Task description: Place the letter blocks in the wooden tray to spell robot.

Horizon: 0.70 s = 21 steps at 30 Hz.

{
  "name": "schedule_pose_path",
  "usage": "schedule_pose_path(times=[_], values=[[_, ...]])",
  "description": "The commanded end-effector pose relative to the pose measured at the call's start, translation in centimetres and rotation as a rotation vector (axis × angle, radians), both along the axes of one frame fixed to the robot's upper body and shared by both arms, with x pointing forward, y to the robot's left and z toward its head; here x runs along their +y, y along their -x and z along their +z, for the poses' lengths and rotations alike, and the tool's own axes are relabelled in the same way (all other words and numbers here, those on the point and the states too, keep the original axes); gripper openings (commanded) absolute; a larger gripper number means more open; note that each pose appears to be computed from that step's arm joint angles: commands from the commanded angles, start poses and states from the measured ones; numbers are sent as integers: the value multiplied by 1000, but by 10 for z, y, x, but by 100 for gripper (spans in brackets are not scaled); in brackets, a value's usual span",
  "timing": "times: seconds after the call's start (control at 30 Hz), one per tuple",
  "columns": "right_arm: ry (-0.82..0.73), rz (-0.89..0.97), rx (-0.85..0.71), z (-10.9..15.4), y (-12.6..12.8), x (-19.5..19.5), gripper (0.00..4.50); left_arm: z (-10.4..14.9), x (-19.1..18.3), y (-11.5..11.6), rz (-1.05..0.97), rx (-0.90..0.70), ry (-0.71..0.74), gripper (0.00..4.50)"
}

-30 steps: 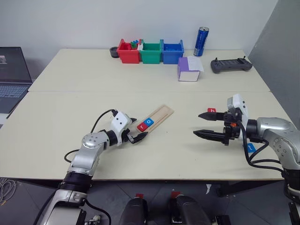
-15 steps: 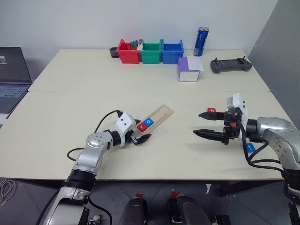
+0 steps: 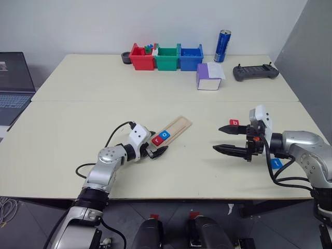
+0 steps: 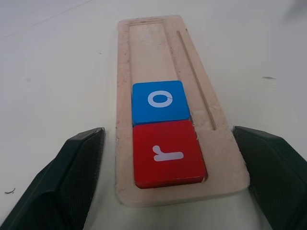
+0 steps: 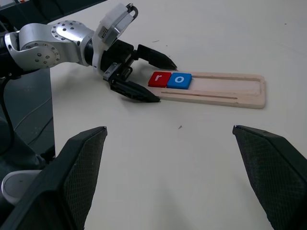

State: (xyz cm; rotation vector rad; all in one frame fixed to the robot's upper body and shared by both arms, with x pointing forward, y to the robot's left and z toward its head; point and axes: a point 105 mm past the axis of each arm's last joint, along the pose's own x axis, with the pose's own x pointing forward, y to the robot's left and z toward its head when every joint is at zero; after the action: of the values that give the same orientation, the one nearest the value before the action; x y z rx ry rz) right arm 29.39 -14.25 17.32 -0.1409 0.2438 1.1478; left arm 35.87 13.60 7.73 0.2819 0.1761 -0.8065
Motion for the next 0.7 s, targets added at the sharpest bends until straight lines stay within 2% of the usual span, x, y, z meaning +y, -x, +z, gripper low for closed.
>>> schedule_pose_path(times=[0.03,0.43,0.7], values=[[-4,25,-47,10,2,3,447,5,4,-4,37,-13,4,450],[7,25,-50,12,0,1,447,-8,-1,-1,14,111,-37,450],[10,19,-47,8,1,0,447,-11,0,-2,10,128,-96,450]])
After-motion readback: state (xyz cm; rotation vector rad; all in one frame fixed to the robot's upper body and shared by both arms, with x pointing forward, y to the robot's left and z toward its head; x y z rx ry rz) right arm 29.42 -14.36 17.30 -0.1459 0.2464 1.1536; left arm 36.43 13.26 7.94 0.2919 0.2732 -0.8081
